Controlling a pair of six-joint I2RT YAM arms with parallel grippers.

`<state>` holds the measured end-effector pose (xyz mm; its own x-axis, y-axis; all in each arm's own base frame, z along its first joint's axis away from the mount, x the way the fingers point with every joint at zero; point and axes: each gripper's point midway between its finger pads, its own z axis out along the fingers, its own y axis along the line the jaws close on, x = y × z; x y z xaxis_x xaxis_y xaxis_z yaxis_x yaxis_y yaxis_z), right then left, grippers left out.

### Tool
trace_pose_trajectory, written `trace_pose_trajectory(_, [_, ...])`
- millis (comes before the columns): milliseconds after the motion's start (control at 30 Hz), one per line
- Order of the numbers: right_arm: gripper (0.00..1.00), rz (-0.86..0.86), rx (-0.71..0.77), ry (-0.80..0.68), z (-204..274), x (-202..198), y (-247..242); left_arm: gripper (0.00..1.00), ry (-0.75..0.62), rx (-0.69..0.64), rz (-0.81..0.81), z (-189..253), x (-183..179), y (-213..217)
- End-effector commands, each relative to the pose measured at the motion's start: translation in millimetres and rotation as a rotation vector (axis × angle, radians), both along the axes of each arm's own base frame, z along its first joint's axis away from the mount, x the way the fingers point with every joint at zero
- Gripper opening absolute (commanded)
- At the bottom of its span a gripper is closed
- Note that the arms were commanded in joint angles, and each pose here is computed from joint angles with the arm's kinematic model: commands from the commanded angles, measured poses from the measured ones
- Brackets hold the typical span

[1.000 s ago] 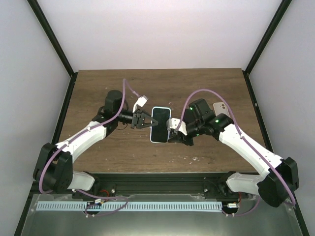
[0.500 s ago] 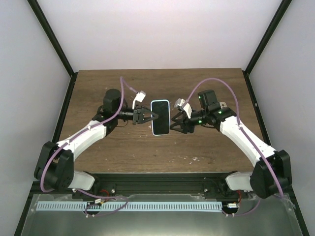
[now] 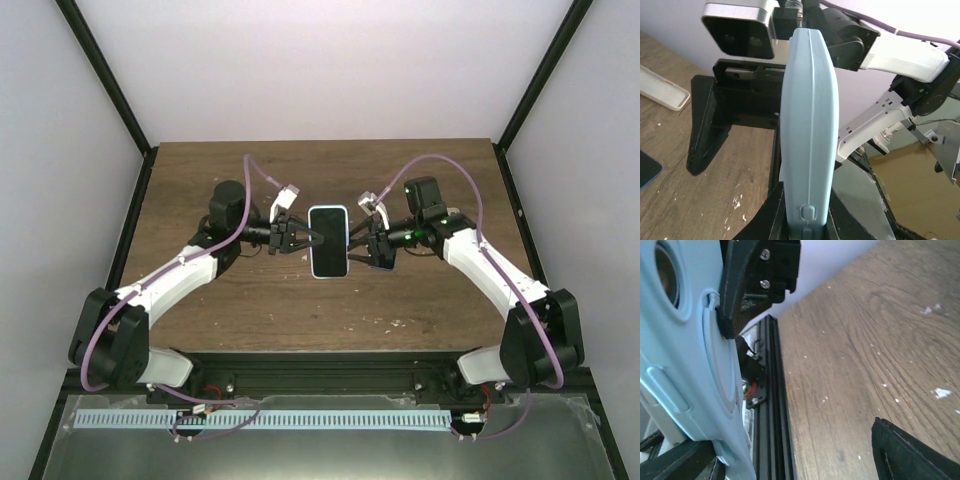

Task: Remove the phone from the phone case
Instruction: Remove the phone case from the phone.

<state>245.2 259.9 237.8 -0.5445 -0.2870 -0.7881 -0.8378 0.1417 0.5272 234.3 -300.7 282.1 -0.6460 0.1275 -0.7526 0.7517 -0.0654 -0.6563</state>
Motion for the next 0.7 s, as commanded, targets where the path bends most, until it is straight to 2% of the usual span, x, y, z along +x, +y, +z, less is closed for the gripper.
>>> trace_pose_trajectory(0, [0.73,0.162,0.233,-0.201,77.7,-8.6,19.9,0.00,0.127,0.015,-0.142,-16.2,-33.9,-23.6])
trace_pose_trajectory(100, [0.58,0.105,0.189,-0.159,65.0,2.3,23.7,0.00,0.155,0.004,-0.125,-16.6,-28.9,-30.0])
trace_pose_trajectory(133, [0.47,0.096,0.180,-0.140,61.7,3.7,24.1,0.00,0.169,0.006,-0.110,-17.6,-25.6,-31.4])
trace_pose_trajectory(200, [0.32,0.107,0.179,-0.109,57.9,0.2,23.8,0.00,0.197,0.014,-0.078,-20.8,-17.9,-34.0])
trace_pose_trajectory(333, [0.14,0.117,0.179,-0.064,50.1,-12.3,20.3,0.00,0.221,0.078,0.074,-35.9,9.0,-35.1])
trace_pose_trajectory(433, [0.07,0.104,0.160,-0.002,37.8,-19.4,17.0,0.00,0.215,0.176,0.222,-59.9,29.3,-28.7])
trace_pose_trajectory(567, [0.01,0.062,0.121,0.057,17.8,-23.7,12.6,0.00,0.232,0.188,0.330,-76.6,41.8,-22.7])
trace_pose_trajectory(667, [0.01,0.035,0.097,0.089,2.2,-24.6,10.4,0.09,0.267,0.174,0.403,-88.3,48.2,-18.1])
